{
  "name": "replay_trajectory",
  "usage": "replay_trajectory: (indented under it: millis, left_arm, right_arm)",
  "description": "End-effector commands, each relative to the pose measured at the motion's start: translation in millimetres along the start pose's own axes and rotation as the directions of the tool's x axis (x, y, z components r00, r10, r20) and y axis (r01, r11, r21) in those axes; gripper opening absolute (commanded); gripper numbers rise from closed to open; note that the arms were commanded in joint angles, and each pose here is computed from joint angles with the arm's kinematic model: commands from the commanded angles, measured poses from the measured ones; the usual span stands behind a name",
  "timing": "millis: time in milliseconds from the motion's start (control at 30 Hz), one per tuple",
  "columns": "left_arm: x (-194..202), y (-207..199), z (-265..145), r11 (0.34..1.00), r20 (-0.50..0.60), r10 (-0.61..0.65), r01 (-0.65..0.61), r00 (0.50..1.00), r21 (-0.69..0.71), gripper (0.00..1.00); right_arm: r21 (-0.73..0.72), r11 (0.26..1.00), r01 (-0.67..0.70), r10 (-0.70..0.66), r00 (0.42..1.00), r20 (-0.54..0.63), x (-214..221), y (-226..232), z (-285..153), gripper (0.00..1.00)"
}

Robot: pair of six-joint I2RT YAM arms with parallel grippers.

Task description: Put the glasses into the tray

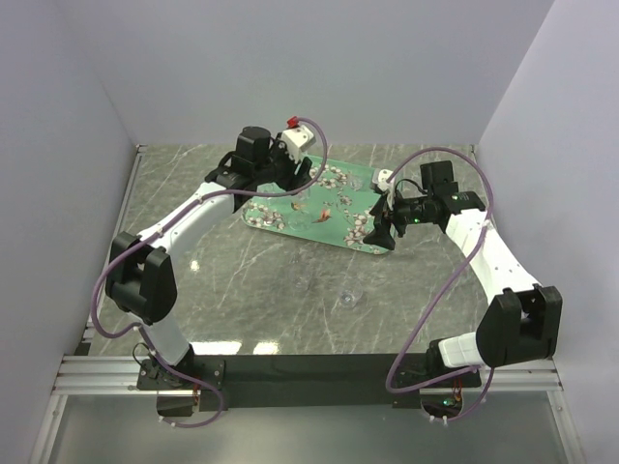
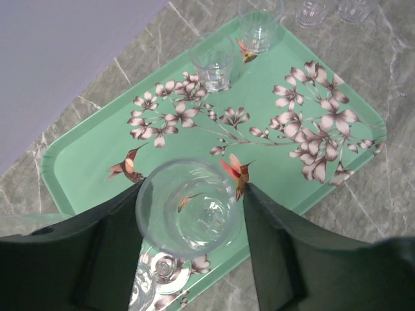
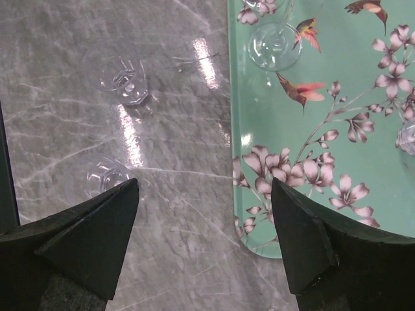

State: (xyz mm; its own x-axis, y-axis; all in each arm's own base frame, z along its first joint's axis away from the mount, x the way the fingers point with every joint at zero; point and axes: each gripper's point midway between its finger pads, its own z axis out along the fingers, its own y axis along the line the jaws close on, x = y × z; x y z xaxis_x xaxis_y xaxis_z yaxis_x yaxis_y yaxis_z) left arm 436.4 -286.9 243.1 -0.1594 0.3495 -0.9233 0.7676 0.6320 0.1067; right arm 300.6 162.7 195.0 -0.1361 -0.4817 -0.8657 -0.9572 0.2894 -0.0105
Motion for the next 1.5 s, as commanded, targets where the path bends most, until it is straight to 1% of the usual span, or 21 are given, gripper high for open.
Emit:
replay_trajectory:
  millis: [0,67,167,300,467,600,733,900,967,1000,1033,1100,1167,1200,1233,1300,1333,1400,1433,1467]
  left_arm:
    - [-38.4,5.5,-7.7,1.000,0.119,0.022,-0.020,0.993,-0.018,0.66]
    - [-36.8,5.5,-8.7,1.000,0.118,0.020,-0.017,0.993,-0.023,0.70]
    - [-37.8,5.7,-10.7,0.999,0.121,0.022,-0.018,0.992,-0.027,0.73]
    - [-41.2,6.6,-13.1,0.999,0.127,0.026,-0.022,0.992,-0.033,0.76]
    - [-58.0,7.2,-21.5,0.999,0.162,0.027,-0.021,0.986,-0.040,0.82]
    - [-72.2,8.5,-31.9,0.998,0.188,0.038,-0.027,0.982,-0.058,0.84]
    - [-93.4,10.2,-49.5,0.996,0.228,0.057,-0.039,0.972,-0.083,0.87]
    - [-120.5,10.0,-72.6,0.994,0.293,0.051,-0.021,0.955,-0.105,0.89]
    - [-133.9,8.8,-87.2,0.993,0.331,0.049,-0.011,0.942,-0.115,0.90]
    - [-135.4,7.8,-91.2,0.993,0.340,0.048,-0.008,0.939,-0.118,0.90]
    - [-144.1,6.4,-103.5,0.992,0.364,0.051,-0.005,0.930,-0.126,0.91]
    - [-149.2,5.0,-115.6,0.991,0.379,0.047,0.006,0.924,-0.136,0.91]
    - [-156.7,1.0,-133.9,0.990,0.402,0.040,0.019,0.915,-0.140,0.93]
    - [-151.8,0.4,-137.6,0.989,0.393,0.030,0.030,0.919,-0.144,0.94]
    - [-157.5,-3.1,-152.1,0.988,0.415,0.024,0.042,0.910,-0.148,0.95]
    - [-149.1,-4.7,-161.9,0.984,0.409,-0.001,0.074,0.913,-0.161,0.96]
    - [-151.8,-4.5,-179.1,0.978,0.429,-0.015,0.104,0.903,-0.183,0.97]
    - [-136.9,-6.8,-186.7,0.971,0.416,-0.044,0.138,0.908,-0.198,0.99]
    - [-136.0,-5.9,-204.6,0.954,0.439,-0.089,0.203,0.894,-0.221,0.99]
    - [-130.7,-6.0,-211.0,0.946,0.439,-0.105,0.226,0.892,-0.233,1.00]
  right_arm:
    - [0.019,0.999,0.027,-0.027,0.999,0.027,-12.0,-9.3,-4.2,0.89]
    - [0.019,0.999,0.027,-0.027,0.999,0.027,-12.3,-10.0,-4.0,0.89]
    - [0.018,0.999,0.028,-0.029,0.999,0.028,-13.0,-10.2,-4.0,0.89]
    - [0.021,0.999,0.032,-0.032,0.999,0.029,-14.5,-11.5,-4.5,0.89]
    - [0.020,0.999,0.028,-0.029,0.999,0.026,-13.9,-11.3,-4.5,0.89]
    - [0.021,0.999,0.032,-0.033,0.999,0.028,-15.5,-10.9,-5.4,0.89]
    - [0.022,0.999,0.033,-0.034,0.999,0.030,-17.2,-11.2,-6.2,0.89]
    - [0.006,0.999,0.045,-0.045,0.998,0.031,-20.4,-7.6,-8.5,0.89]
    - [-0.006,0.998,0.070,-0.070,0.997,0.032,-21.7,-5.3,-9.7,0.89]
    - [-0.027,0.998,0.061,-0.061,0.998,0.028,-20.2,0.8,-10.8,0.89]
    - [-0.037,0.995,0.094,-0.094,0.995,0.022,-18.9,2.6,-11.7,0.89]
    - [-0.039,0.994,0.101,-0.101,0.995,-0.003,-15.7,3.6,-15.2,0.89]
    - [-0.003,0.998,0.065,-0.065,0.998,-0.005,-15.8,-7.3,-23.2,0.89]
    - [0.001,1.000,0.022,-0.022,1.000,-0.009,-11.5,-11.4,-26.0,0.89]
    - [0.021,1.000,-0.022,0.022,1.000,-0.001,-9.4,-19.4,-34.2,0.89]
    - [0.040,0.997,-0.072,0.072,0.997,-0.004,-9.0,-31.4,-40.4,0.89]
    - [0.092,0.987,-0.134,0.135,0.991,-0.005,-2.6,-43.7,-51.7,0.89]
    - [0.173,0.971,-0.163,0.167,0.986,-0.009,-1.0,-64.1,-58.3,0.88]
    - [0.253,0.942,-0.223,0.238,0.971,-0.029,4.7,-76.1,-65.0,0.88]
    - [0.305,0.919,-0.251,0.272,0.962,-0.029,8.2,-85.8,-70.7,0.88]
